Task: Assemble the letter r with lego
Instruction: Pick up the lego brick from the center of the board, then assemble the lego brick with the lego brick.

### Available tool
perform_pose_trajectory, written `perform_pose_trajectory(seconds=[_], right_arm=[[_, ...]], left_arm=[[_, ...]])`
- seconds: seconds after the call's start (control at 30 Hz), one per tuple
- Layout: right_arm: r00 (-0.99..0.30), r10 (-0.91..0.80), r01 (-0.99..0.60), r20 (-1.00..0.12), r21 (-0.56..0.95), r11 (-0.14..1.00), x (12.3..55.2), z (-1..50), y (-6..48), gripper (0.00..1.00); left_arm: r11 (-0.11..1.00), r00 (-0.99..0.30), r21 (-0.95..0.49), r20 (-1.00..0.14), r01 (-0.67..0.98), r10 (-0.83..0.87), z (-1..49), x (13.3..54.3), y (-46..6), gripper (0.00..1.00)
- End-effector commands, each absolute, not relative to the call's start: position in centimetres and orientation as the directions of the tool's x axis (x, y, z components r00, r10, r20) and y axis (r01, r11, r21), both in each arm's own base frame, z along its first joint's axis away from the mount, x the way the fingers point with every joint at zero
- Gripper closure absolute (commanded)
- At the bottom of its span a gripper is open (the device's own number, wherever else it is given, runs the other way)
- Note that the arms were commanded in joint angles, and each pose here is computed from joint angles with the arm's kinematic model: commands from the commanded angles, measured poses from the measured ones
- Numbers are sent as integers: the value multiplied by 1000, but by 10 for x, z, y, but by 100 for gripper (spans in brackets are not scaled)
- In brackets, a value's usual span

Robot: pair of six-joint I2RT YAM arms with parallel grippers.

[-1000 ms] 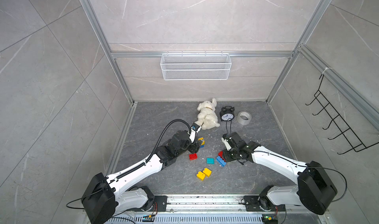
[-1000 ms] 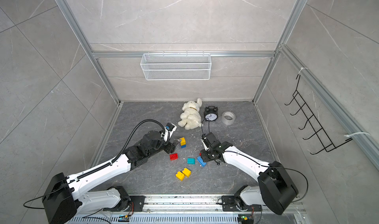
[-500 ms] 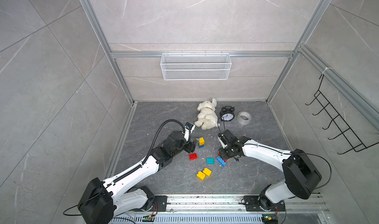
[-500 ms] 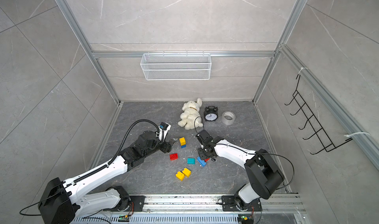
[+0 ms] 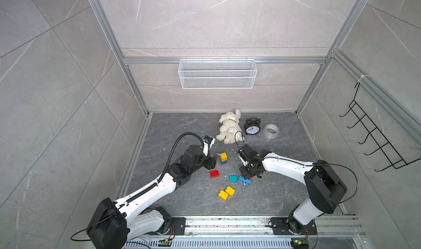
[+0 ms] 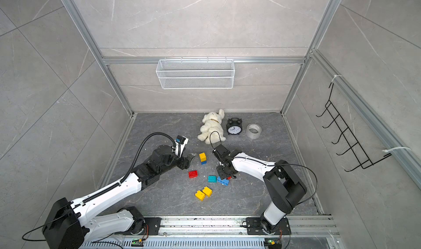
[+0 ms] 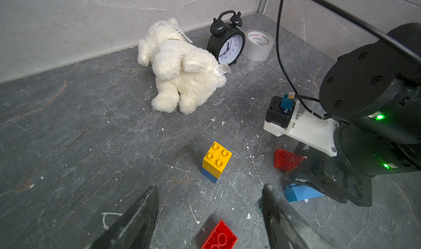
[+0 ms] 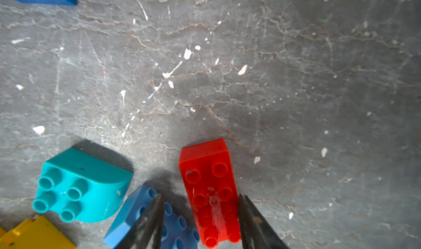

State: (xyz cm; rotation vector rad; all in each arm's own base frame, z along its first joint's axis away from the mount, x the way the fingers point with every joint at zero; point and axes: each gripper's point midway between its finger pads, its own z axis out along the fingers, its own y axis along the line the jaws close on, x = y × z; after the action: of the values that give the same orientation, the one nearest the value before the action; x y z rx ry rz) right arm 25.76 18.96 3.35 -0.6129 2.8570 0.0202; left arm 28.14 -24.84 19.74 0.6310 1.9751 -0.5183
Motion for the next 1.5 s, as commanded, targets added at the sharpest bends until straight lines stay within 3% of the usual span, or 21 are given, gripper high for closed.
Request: perform_pose_trajectory(seconds=[0.0, 0.23, 0.43, 0.57, 0.7, 0.83, 0.9, 1.1, 1.2, 1.47], right_arm=[[-889, -424, -414, -171, -92, 905, 255, 31, 182, 47], [-888, -435, -413, -149, -159, 897, 258, 28, 175, 56], [-863, -456, -429, -217, -162, 889, 269, 48, 181, 74], [-789, -528, -509, -316, -146, 848, 283, 82, 200, 78], [-607, -636, -718, -475, -14, 696, 276, 135, 247, 79], [-401, -700, -900, -591, 111, 422, 239, 166, 290, 80], [-337, -748, -934, -571, 105, 341, 225, 163, 302, 80], [-266, -885, -961, -381, 33, 275, 217, 138, 312, 82], [-190, -910, -978, -369, -7, 208, 209, 130, 314, 83], [-190, -939, -976, -287, -51, 213, 210, 109, 299, 83]], left_arm=[[770, -376, -120, -912, 627, 165, 212, 283, -249, 26], [777, -385, -129, -910, 617, 154, 208, 283, -245, 26], [788, -384, -127, -912, 602, 147, 208, 281, -237, 26], [794, -377, -126, -916, 595, 138, 214, 279, -229, 26], [794, -358, -138, -927, 593, 107, 225, 272, -219, 26], [798, -327, -170, -944, 578, 36, 236, 264, -205, 25], [797, -323, -194, -947, 572, 1, 239, 261, -200, 24], [809, -330, -205, -944, 551, -14, 235, 256, -190, 22], [813, -327, -202, -945, 546, -14, 236, 254, -187, 22], [819, -314, -207, -949, 536, -35, 235, 252, -181, 21]])
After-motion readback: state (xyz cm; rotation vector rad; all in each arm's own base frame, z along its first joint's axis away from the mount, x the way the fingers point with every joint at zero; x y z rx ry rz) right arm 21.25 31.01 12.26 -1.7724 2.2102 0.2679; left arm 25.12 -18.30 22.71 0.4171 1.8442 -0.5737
